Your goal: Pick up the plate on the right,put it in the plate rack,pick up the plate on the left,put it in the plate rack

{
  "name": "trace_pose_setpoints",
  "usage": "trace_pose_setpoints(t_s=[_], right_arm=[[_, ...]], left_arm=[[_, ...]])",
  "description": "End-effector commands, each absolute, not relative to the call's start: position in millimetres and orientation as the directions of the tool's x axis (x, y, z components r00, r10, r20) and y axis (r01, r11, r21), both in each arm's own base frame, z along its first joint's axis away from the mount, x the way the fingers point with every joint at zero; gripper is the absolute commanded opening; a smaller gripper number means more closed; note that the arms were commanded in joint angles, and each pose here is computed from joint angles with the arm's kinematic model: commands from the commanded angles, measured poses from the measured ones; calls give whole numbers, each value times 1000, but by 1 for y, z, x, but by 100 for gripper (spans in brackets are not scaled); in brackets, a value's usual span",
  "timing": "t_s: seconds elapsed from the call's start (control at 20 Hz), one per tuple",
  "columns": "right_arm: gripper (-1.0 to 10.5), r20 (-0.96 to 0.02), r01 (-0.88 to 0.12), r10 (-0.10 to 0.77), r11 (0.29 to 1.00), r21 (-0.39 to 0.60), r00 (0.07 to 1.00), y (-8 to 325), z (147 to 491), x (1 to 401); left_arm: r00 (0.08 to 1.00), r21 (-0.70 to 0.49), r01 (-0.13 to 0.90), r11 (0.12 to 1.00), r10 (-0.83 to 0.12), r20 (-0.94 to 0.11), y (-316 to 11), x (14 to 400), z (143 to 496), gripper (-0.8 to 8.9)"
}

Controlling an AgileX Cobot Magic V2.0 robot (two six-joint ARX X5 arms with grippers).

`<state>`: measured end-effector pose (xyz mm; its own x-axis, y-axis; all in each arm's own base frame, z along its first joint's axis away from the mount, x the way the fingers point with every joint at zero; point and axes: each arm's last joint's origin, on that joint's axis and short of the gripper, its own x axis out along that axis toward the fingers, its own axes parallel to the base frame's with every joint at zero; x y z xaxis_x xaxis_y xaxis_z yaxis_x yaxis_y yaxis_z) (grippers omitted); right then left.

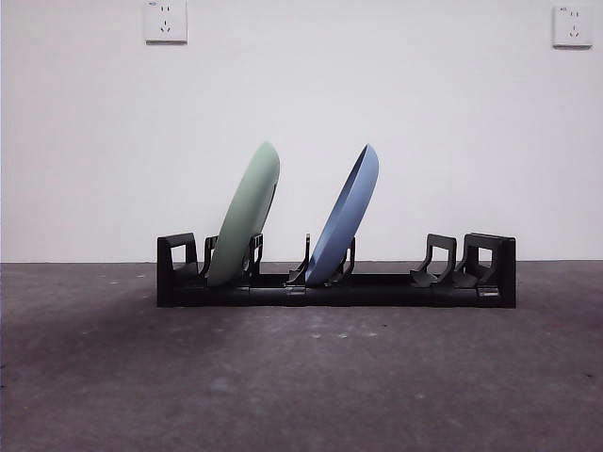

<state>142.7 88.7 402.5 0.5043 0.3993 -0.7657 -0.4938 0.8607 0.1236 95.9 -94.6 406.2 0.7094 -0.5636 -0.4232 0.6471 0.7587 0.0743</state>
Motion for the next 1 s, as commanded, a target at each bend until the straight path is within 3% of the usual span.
trace_pose_setpoints(t_s=[0.05, 0.25, 0.35, 0.55, 0.7, 0.9, 1.0], right_arm=[[2, -767, -468, 371, 877, 105, 523, 89, 401, 144], [2, -767, -468, 368, 878, 100, 525, 89, 401, 144], [2, -767, -469, 368, 878, 101, 525, 89, 401, 144], [2, -767, -468, 368, 878, 100, 525, 89, 401, 144], [2, -767, -468, 368, 878, 100, 525, 89, 401, 144], [2, -767, -469, 368, 878, 100, 525, 89, 401, 144], [2, -767, -469, 368, 878, 100, 526, 88, 401, 144]], left_arm=[[709, 81, 648, 757, -560, -429, -96, 97, 404, -4], [729, 161, 641, 751, -530, -433, -97, 100, 404, -4], [790, 193, 561, 805, -452, -414, -94, 103, 405, -4], [923, 331, 356, 874, -273, -271, -67, 104, 420, -4], [960, 331, 279, 902, -250, -128, -38, 102, 427, -4], [997, 334, 45, 941, -62, 41, -11, 101, 396, -4], [997, 299, -4, 954, -20, 78, -7, 101, 364, -4]])
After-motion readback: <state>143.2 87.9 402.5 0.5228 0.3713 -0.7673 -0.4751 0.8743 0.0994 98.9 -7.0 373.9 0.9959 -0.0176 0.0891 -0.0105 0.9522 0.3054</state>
